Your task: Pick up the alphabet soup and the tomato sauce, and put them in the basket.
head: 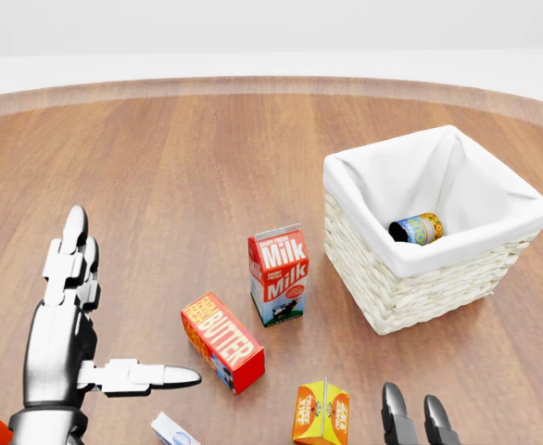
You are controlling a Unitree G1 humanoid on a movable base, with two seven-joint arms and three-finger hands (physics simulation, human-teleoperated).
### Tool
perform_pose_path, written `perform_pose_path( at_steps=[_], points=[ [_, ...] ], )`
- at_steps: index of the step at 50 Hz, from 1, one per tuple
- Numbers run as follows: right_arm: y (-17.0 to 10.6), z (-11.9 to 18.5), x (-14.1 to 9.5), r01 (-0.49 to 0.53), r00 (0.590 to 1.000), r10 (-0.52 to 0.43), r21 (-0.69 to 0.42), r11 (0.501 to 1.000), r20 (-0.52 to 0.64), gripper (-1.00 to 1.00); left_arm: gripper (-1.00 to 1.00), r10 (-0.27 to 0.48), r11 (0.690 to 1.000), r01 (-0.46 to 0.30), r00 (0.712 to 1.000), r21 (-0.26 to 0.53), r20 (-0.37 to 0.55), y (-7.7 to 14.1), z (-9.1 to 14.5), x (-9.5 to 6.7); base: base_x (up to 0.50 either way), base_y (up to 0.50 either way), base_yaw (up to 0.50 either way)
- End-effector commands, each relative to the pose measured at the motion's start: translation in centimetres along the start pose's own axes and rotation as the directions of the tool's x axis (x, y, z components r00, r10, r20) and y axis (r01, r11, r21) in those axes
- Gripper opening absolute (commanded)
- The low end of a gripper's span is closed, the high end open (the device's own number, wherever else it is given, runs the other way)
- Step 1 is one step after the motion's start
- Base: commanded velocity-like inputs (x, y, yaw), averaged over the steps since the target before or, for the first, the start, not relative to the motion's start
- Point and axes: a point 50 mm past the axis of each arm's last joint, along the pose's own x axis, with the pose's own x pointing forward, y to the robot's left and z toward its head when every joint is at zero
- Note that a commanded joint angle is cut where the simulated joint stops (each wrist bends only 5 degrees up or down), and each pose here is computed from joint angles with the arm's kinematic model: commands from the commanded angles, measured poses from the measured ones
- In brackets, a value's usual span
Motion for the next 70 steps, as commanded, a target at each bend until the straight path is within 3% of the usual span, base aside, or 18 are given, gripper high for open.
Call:
perform_pose_path(
  at_steps=[1,16,18,19,22,46,48,50,64,70],
  points=[
    [0.6,0.1,0.1,0.002,1.0,-0.002,-0.031,1.0,0.026,1.0,1.0,0.001,1.0,-0.001,1.0,-0.001,0.005,0.0,0.1,-0.1,0.0,0.0,0.0],
    [1.1,-0.1,0.2,-0.019,1.0,0.02,-0.036,0.999,0.018,1.0,1.0,0.001,1.0,-0.001,1.0,-0.001,0.013,0.0,0.3,-0.1,0.0,0.0,0.0],
    [1.3,-0.2,0.2,-0.03,0.999,0.031,-0.043,0.999,0.017,1.0,1.0,0.0,1.0,0.0,1.0,0.0,0.009,0.0,0.2,-0.1,0.0,0.0,0.0],
    [2.3,-0.7,0.3,-0.079,0.997,0.081,-0.086,0.993,0.017,1.0,1.0,0.0,1.0,0.0,1.0,0.0,0.008,0.0,0.2,-0.1,0.0,0.0,0.0],
    [1.5,-0.3,0.3,-0.039,0.999,0.04,-0.048,0.998,0.013,1.0,1.0,-0.001,1.0,0.001,1.0,0.0,0.009,0.0,0.2,-0.1,0.0,0.0,0.0],
    [2.5,-0.5,0.0,-0.088,0.996,0.09,-0.083,0.993,0.022,1.0,1.0,-0.003,1.0,0.002,1.0,0.002,0.011,0.0,0.3,-0.1,0.0,0.0,0.0],
    [2.8,-0.6,-0.1,-0.107,0.994,0.11,-0.1,0.989,0.025,-0.18,1.0,-0.003,1.0,0.003,1.0,0.002,0.004,0.0,0.1,-0.2,0.0,0.0,0.0],
    [2.6,-0.5,-0.1,-0.094,0.995,0.096,-0.087,0.992,0.025,-1.0,1.0,-0.003,1.0,0.003,1.0,0.002,0.0,0.0,0.0,-0.2,0.0,0.0,0.0],
    [1.8,-0.3,-0.4,-0.061,0.998,0.063,-0.065,0.996,0.028,-1.0,1.0,-0.002,1.0,0.002,1.0,0.002,0.0,0.0,0.0,-0.2,0.0,0.0,0.0],
    [0.5,0.1,-1.0,-0.006,0.999,0.007,-0.032,0.999,0.035,-1.0,1.0,-0.003,1.0,0.003,1.0,0.002,0.0,0.0,0.0,-0.2,0.0,0.0,0.0]
  ],
)
